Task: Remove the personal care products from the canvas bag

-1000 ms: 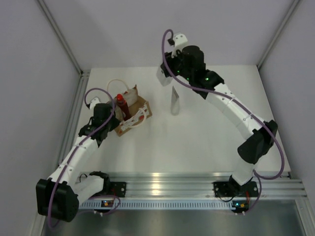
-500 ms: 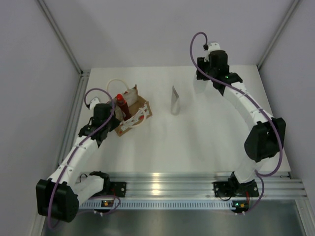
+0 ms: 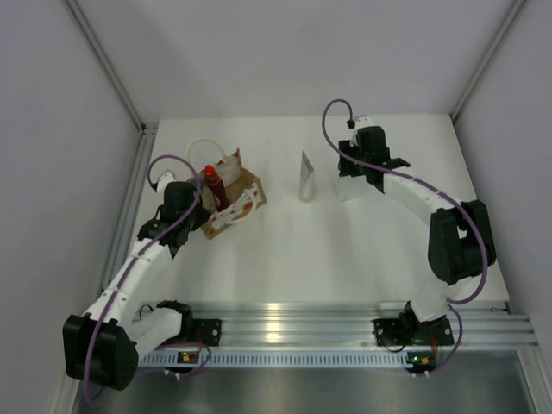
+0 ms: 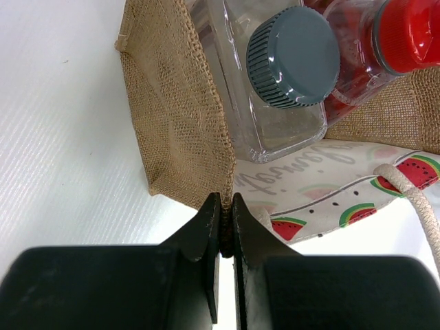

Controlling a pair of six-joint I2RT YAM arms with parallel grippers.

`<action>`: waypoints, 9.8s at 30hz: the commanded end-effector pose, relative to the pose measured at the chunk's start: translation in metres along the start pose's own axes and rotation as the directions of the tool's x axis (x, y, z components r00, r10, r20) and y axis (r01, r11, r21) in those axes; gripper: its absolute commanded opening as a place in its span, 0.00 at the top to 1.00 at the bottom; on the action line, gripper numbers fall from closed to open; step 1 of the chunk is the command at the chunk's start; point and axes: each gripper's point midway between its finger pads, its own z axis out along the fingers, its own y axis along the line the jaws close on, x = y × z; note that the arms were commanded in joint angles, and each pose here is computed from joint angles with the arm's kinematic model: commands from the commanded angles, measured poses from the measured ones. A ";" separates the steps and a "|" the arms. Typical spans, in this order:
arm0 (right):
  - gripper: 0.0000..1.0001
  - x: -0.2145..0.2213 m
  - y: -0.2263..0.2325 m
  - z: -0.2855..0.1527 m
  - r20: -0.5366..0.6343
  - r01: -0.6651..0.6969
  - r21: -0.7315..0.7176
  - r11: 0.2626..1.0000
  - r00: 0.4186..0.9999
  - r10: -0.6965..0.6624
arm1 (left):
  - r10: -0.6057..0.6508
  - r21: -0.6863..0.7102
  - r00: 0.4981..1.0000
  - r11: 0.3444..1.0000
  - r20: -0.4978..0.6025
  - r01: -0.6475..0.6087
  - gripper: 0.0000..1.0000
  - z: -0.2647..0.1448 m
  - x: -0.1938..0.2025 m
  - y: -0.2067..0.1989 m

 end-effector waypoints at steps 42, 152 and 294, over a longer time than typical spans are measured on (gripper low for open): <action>0.28 -0.122 0.326 -0.133 0.510 0.348 -0.486 0.802 0.858 -0.063 | -0.085 0.001 0.996 0.996 0.022 0.085 1.00 -0.007 0.004 0.006; 1.00 -0.170 0.385 -0.112 0.655 0.431 -0.426 0.795 0.753 -0.057 | -0.065 0.015 0.997 0.998 0.041 0.064 1.00 -0.011 -0.004 0.002; 0.29 -0.029 0.447 -0.063 0.307 0.349 -0.714 0.606 0.935 -0.178 | -0.244 0.037 0.966 0.970 0.082 0.242 1.00 -0.018 -0.002 0.007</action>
